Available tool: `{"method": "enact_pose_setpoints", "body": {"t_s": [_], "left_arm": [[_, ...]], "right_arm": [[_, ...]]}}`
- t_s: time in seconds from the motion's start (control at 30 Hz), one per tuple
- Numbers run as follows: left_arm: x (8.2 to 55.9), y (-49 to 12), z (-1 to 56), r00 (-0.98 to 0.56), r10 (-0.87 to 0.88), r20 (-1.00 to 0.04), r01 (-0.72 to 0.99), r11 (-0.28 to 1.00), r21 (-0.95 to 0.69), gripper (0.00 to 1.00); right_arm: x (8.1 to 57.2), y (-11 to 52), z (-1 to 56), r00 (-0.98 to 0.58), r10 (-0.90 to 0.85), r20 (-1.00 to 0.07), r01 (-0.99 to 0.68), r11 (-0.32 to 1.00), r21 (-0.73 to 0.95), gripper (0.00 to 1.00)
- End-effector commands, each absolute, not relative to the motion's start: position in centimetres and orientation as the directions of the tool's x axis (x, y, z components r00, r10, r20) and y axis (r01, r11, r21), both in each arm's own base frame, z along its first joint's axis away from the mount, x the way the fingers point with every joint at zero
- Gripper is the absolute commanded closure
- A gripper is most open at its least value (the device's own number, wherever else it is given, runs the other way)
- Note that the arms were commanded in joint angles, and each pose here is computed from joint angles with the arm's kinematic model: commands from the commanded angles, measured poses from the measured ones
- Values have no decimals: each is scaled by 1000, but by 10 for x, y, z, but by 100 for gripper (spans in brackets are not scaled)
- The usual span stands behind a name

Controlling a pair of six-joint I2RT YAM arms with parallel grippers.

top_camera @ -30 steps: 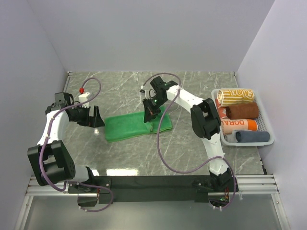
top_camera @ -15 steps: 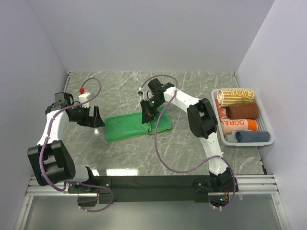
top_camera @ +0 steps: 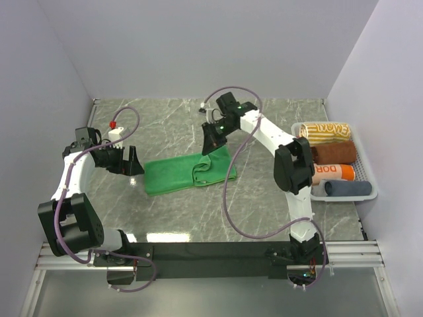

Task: Roll the towels
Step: Fold the towel

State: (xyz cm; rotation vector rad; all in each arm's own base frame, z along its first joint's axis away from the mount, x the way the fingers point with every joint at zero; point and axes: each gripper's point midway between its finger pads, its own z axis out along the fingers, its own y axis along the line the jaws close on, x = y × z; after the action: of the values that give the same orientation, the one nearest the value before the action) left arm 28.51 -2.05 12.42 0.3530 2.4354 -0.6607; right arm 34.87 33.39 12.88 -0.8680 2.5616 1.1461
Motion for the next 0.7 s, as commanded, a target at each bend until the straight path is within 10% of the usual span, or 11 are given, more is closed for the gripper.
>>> {"method": "enact_pose_setpoints", "body": {"t_s": [0.0, 0.67], "left_arm": [[296, -20, 138, -749, 103, -655, 421, 837, -350, 1], [293, -14, 133, -763, 94, -640, 384, 862, -332, 1]], "right_arm": [[363, 305, 122, -813, -416, -407, -581, 610, 538, 93], [385, 372, 64, -782, -476, -402, -620, 658, 427, 89]]}}
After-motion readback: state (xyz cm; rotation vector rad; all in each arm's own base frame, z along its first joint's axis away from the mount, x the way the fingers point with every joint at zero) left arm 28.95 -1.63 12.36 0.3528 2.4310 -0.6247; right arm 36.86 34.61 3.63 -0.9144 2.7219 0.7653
